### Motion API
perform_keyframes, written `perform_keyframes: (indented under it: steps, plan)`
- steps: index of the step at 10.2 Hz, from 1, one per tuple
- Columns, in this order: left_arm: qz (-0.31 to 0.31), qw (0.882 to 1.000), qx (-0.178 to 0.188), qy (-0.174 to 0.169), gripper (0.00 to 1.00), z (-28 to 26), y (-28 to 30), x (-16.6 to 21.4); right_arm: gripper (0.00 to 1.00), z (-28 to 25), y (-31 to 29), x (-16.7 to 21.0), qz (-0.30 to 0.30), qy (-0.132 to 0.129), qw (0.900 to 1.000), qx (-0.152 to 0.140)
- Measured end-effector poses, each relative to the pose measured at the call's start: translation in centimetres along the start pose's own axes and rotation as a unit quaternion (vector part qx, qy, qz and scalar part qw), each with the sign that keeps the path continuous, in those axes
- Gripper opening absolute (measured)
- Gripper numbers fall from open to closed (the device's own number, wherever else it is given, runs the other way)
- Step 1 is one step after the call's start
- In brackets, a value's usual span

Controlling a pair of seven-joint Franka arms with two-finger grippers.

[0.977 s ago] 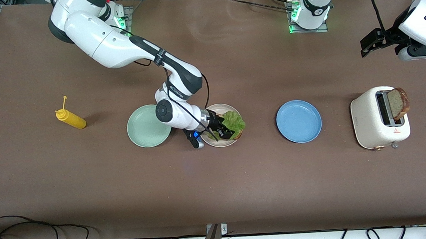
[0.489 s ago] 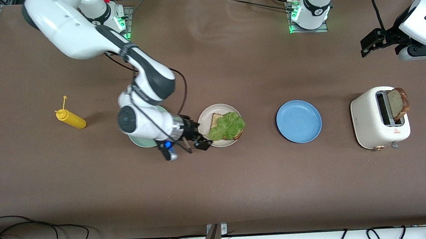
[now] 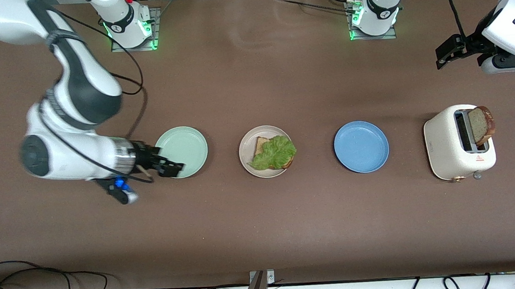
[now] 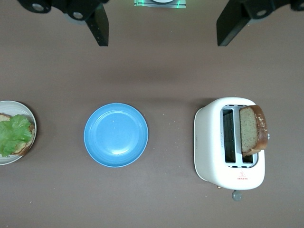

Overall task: Make sandwich on beige plate with both arms
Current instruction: 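Release the lettuce and draw the right gripper back, then grasp the yellow squeeze bottle with the right gripper and lift it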

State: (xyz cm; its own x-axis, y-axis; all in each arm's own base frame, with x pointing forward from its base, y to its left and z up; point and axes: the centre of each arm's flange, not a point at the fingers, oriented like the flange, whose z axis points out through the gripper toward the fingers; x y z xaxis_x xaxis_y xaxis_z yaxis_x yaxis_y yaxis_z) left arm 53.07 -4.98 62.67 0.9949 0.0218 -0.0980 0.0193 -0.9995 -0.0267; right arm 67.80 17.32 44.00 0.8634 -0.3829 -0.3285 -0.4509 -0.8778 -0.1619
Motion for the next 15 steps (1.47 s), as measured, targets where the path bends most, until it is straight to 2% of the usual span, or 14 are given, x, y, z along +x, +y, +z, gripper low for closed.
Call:
perform_keyframes:
  steps: [1,2,3,4,5,7,9,11,13,14,15]
  plan:
    - [0.000,1.000,0.000,-0.001,1.00,0.1,0.0,0.1,1.00,-2.4,3.6,0.9,-0.060,0.011,0.997,-0.039]
    - [0.000,1.000,0.000,-0.002,1.00,0.2,0.0,0.1,1.00,-4.4,6.5,1.4,-0.117,0.023,0.989,-0.084]
    - [0.000,1.000,0.000,-0.003,1.00,0.3,0.0,0.2,1.00,-6.1,9.0,2.0,-0.168,0.034,0.978,-0.122]
    - [0.000,1.000,0.000,-0.004,1.00,0.4,0.0,0.3,1.00,-7.5,11.4,2.9,-0.206,0.039,0.967,-0.143]
    - [0.000,1.000,0.000,-0.004,1.00,0.4,0.0,0.3,1.00,-8.9,14.4,4.1,-0.226,0.043,0.961,-0.153]
    - [0.000,1.000,0.000,-0.004,1.00,0.4,0.0,0.3,1.00,-10.8,19.2,6.2,-0.238,0.054,0.957,-0.158]
    - [0.000,1.000,0.000,-0.004,1.00,0.4,-0.1,0.3,1.00,-10.5,19.0,6.3,-0.257,0.093,0.948,-0.162]
    - [0.000,1.000,0.000,-0.004,1.00,0.4,-0.1,0.4,1.00,-9.0,17.5,3.7,-0.279,0.132,0.934,-0.178]
    - [0.000,1.000,0.000,-0.004,1.00,0.4,-0.1,0.4,1.00,-8.9,17.7,1.7,-0.285,0.138,0.929,-0.194]
    - [0.000,1.000,0.000,-0.004,1.00,0.4,-0.1,0.4,1.00,-8.7,18.8,2.0,-0.307,0.128,0.922,-0.197]
    - [0.000,1.000,0.000,-0.004,1.00,0.4,-0.1,0.4,1.00,-8.6,21.9,3.4,-0.350,0.106,0.914,-0.175]
